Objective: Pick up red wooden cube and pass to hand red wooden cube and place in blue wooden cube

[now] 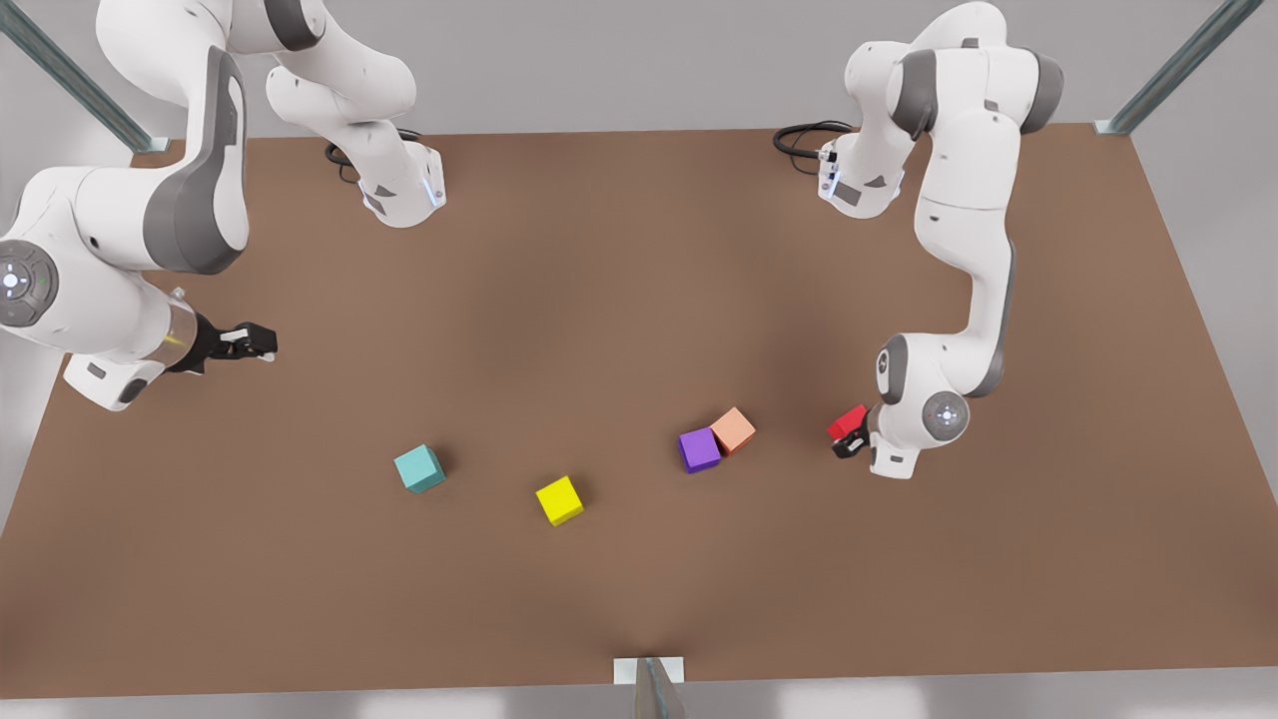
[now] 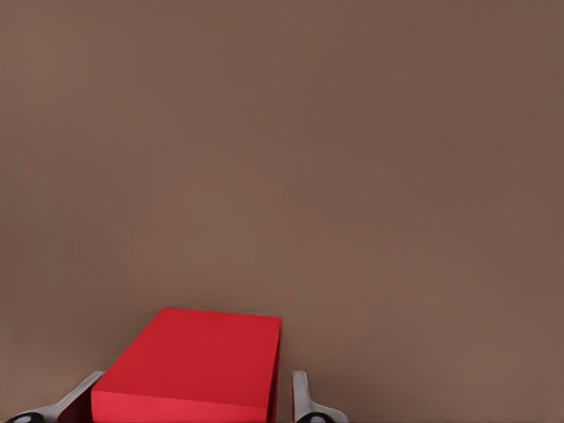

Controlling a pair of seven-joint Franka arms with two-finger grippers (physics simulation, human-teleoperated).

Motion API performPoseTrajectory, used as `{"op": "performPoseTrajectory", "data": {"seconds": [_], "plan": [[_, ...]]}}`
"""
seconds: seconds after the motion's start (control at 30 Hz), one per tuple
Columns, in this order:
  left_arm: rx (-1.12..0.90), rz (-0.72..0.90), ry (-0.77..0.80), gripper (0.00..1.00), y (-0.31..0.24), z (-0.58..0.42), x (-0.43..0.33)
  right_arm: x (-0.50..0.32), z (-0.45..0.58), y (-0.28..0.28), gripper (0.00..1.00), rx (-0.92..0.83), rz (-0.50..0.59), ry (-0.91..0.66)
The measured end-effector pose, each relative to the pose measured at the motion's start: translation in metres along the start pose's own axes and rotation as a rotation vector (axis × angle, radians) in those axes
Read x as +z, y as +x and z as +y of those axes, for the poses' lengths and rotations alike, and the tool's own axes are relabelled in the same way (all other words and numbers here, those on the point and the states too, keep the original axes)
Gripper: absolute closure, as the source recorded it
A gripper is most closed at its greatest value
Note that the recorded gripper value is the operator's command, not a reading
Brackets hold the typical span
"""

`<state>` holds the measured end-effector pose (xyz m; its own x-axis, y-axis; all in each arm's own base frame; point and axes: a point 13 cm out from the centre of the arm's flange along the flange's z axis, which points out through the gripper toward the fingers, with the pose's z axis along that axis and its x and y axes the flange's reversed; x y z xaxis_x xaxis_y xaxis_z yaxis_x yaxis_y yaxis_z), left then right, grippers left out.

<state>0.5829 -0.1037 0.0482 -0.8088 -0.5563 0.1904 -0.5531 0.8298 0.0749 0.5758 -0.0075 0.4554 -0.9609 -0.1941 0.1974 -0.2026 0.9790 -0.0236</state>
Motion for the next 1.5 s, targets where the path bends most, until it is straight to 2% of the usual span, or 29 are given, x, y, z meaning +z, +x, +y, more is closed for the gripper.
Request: {"op": "performPoseTrajectory", "data": {"seconds": [0.03,0.07,0.23,0.37,0.43,0.5,0.57,0.63,0.73,0.87,1.0,1.1,1.2,1.33,1.5], "plan": [[-0.001,-0.004,0.002,0.33,0.000,-0.002,0.000,0.000,0.001,0.000,0.00,-0.001,0.001,0.000],[-0.002,-0.007,0.003,0.37,0.000,-0.003,0.000,0.001,0.001,0.000,0.00,-0.002,0.002,0.000],[0.006,-0.022,0.024,0.37,0.000,-0.022,-0.011,0.001,0.001,0.000,0.00,-0.003,0.003,0.000],[0.028,-0.049,0.107,0.36,-0.034,-0.063,-0.119,0.033,0.025,-0.016,0.00,-0.032,0.051,-0.065],[0.095,0.011,0.214,0.34,-0.001,-0.118,-0.183,0.086,0.060,-0.037,0.00,-0.072,0.127,-0.219],[0.225,0.160,0.310,0.34,0.085,-0.180,-0.213,0.171,0.108,-0.063,0.00,-0.088,0.247,-0.516],[0.311,0.340,0.378,0.34,0.153,-0.215,-0.208,0.209,0.175,-0.089,0.00,-0.134,0.273,-0.811],[0.392,0.483,0.435,0.34,0.213,-0.245,-0.195,0.199,0.233,-0.112,0.00,-0.205,0.201,-1.003],[0.437,0.627,0.528,0.35,0.257,-0.276,-0.168,0.195,0.273,-0.145,0.00,-0.296,0.033,-1.143],[0.453,0.709,0.706,0.35,0.262,-0.303,-0.166,0.186,0.274,-0.186,0.00,-0.470,-0.293,-1.149],[0.518,0.661,0.824,0.35,0.251,-0.316,-0.173,0.170,0.269,-0.211,0.00,-0.652,-0.586,-1.128],[0.576,0.641,0.882,0.35,0.242,-0.316,-0.167,0.158,0.290,-0.220,0.00,-0.779,-0.762,-1.127],[0.616,0.643,0.932,0.35,0.227,-0.308,-0.156,0.154,0.323,-0.222,0.00,-0.878,-0.898,-1.123],[0.691,0.637,1.001,0.35,0.232,-0.312,-0.151,0.161,0.357,-0.223,0.00,-0.963,-1.039,-1.109],[0.768,0.590,1.074,0.35,0.239,-0.322,-0.155,0.190,0.397,-0.212,0.01,-1.017,-1.137,-1.087]]}}
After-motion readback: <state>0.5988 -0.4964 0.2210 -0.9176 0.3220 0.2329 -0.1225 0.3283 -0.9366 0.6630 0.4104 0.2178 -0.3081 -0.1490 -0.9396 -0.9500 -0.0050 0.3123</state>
